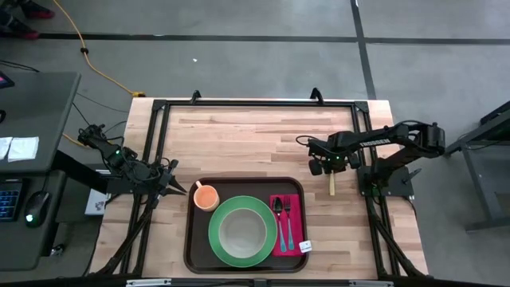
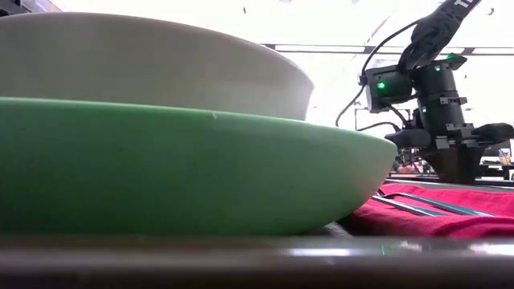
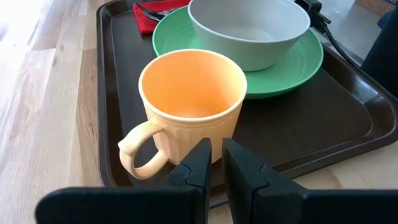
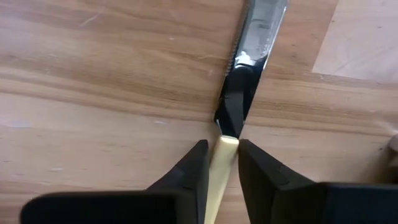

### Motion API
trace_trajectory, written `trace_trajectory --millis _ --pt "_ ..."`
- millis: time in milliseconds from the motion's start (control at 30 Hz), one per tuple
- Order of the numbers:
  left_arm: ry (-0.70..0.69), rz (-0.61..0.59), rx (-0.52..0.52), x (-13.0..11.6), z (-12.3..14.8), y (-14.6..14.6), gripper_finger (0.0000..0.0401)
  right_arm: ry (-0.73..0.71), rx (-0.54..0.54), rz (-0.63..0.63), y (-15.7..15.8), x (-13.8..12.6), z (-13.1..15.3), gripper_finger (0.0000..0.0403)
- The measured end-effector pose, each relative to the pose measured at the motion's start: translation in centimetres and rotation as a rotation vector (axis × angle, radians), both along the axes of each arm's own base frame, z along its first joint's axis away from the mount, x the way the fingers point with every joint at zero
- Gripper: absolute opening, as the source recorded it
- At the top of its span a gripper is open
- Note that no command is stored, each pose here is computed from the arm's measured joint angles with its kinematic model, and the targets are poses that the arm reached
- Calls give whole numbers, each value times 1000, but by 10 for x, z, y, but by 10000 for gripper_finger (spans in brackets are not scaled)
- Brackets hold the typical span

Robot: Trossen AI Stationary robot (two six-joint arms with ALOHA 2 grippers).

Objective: Set up tray
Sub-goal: Put the knife on the top of the table napkin to the right of the blue fork on the brown serving tray

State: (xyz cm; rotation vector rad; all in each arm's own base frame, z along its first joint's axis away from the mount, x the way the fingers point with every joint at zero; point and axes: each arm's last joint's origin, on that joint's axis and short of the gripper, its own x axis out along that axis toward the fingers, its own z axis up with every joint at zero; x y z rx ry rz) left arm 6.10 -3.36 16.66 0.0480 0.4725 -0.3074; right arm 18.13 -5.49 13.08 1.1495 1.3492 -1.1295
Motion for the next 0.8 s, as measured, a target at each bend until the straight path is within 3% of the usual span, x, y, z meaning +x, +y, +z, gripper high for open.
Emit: trace_trajectory --millis 333,800 --pt "0 0 0 0 0 0 72 4 -4 0 0 0 0 28" --pt "0 -1 -1 0 0 0 72 9 -1 1 0 -1 0 27"
